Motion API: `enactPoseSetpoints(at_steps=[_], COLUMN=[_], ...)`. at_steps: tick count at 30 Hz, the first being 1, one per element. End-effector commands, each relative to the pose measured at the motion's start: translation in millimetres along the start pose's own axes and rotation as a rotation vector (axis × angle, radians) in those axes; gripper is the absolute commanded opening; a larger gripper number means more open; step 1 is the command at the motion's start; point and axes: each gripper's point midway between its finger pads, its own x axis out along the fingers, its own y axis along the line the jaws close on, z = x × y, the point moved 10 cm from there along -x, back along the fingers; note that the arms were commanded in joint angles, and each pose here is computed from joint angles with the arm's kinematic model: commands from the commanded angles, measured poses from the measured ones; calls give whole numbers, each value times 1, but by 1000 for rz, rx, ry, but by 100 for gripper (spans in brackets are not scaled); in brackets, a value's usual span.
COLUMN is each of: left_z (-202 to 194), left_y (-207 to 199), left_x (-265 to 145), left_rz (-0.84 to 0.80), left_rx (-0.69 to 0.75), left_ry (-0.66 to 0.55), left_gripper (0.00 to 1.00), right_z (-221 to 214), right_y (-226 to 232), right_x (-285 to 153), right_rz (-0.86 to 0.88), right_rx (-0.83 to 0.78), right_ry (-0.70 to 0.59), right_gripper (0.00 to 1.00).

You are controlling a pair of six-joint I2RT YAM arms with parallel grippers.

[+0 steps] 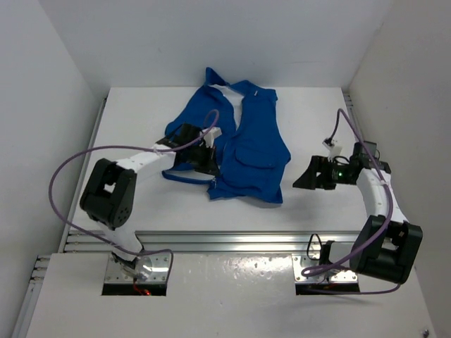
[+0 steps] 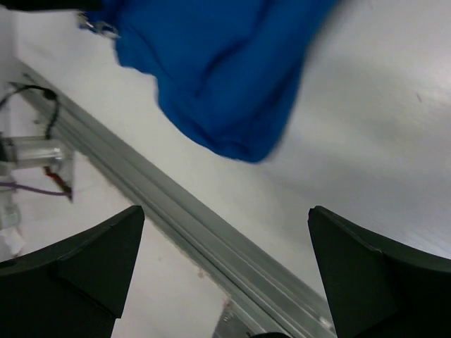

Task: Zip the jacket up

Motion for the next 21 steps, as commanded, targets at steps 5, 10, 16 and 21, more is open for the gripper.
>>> enactPoseSetpoints(at_steps=[5,10,16,21], left_z=[31,53,65,48], left_y=[-54,-72,-95,-102], left_x=[-56,-74,-88,-78], left_rz=[-541,-717,-861,-915], left_rx=[34,-95,-131,-144], left_ry=[-378,-462,-561,-546], left_gripper=[0,0,0,0], right_z=[58,75,72,90], right_y=[60,80,89,99], right_x=[-16,0,26,35], right_rz=[411,476,576,766], right_rx=[-47,-148,8,192], right_ry=[-164,-250,-274,-302], right_gripper=[100,100,95,91])
